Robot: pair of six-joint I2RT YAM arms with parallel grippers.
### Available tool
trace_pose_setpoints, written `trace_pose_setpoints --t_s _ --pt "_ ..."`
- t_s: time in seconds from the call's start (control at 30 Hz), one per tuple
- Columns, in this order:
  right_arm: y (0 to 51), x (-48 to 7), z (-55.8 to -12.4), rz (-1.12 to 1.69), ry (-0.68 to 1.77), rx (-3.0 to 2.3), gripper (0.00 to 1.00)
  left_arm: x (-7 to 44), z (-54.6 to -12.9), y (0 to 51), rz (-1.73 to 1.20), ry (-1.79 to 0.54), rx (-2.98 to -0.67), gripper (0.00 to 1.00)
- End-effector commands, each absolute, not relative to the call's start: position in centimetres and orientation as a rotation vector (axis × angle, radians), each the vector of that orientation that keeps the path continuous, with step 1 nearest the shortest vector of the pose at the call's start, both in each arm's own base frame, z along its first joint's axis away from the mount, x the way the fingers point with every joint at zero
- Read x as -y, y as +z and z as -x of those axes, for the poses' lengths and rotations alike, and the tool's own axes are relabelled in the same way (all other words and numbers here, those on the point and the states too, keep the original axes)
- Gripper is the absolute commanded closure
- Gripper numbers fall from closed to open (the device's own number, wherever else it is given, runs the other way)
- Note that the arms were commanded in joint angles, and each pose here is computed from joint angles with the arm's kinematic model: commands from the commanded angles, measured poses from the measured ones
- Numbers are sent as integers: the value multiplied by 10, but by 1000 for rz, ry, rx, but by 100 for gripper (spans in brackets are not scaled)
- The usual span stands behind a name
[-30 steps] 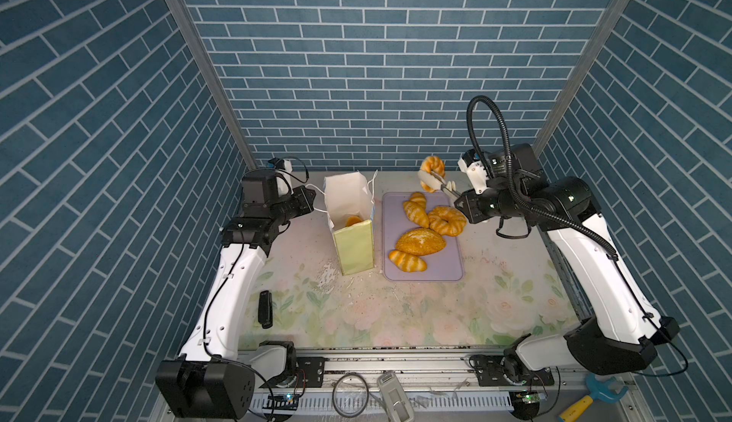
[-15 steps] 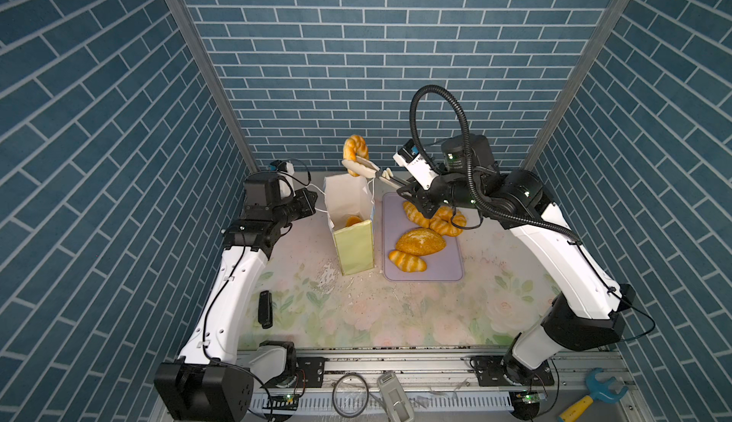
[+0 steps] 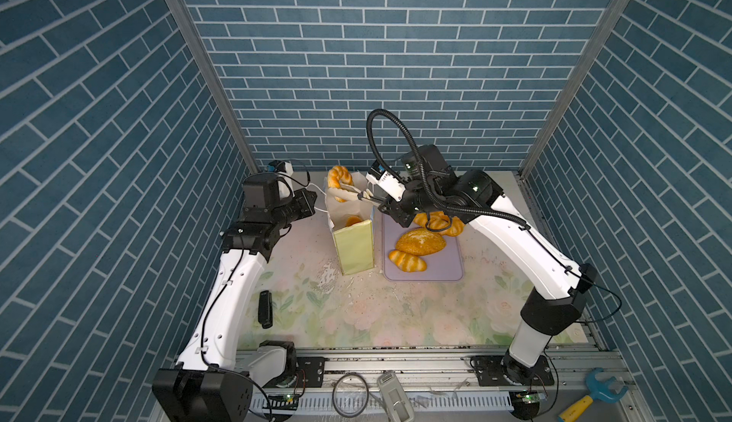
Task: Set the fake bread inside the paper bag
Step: 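Open the tongs with the right gripper to drop the ring bread into the bag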
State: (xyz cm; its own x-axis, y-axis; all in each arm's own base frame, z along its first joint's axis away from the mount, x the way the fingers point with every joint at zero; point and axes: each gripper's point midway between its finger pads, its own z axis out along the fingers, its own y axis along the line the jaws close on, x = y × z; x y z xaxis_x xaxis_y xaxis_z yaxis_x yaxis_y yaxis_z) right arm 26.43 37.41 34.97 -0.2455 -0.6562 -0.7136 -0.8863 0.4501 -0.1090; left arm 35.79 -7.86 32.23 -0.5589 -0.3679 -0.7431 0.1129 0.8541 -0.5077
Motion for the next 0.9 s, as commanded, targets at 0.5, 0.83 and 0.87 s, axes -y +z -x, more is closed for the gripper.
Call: trace_pose_setpoints --t_s 0.5,0.83,0.87 --pt "353 -372 -277 1283 192 -1958 57 83 -358 323 190 -655 -2065 84" --pt "399 -358 -274 1200 176 -1866 59 82 -359 322 182 -641 -2068 83" --pt "408 -356 -273 1178 188 -1847 59 82 -360 322 182 -641 -2068 83"
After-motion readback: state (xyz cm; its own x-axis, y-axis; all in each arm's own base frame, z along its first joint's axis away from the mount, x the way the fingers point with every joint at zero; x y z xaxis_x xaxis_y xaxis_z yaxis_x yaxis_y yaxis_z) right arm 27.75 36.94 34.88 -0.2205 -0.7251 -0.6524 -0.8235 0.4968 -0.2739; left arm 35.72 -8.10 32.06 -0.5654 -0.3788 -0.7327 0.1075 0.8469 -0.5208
